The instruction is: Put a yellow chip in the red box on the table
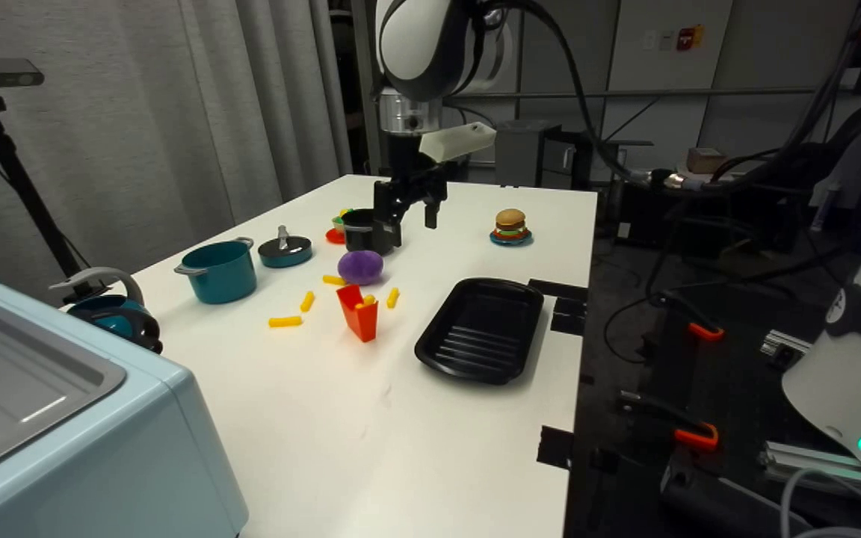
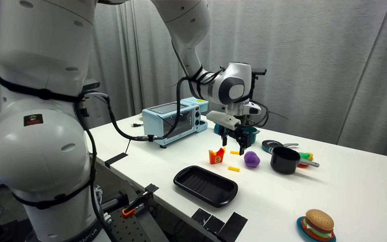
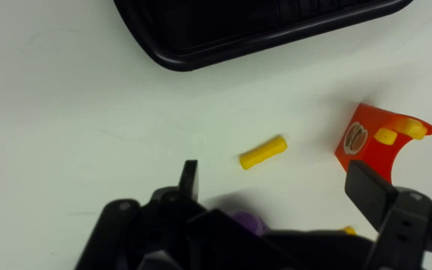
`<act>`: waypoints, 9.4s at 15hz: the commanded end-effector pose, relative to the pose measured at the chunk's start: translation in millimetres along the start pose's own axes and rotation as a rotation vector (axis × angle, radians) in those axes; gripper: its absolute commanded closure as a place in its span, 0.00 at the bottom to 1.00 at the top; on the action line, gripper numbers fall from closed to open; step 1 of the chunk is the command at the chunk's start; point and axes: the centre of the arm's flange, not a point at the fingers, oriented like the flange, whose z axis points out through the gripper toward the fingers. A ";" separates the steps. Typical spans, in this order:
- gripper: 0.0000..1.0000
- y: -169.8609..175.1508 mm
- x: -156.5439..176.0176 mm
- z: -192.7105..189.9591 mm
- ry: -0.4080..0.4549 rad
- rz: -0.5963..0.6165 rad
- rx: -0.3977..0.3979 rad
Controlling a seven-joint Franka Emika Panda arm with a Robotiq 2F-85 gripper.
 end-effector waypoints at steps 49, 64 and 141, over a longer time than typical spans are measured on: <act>0.96 -13.7 43.5 106.5 0.091 0.419 -0.001; 0.96 -84.7 49.0 21.5 0.368 0.184 0.010; 0.00 -114.3 2.8 28.6 0.404 -0.003 -0.048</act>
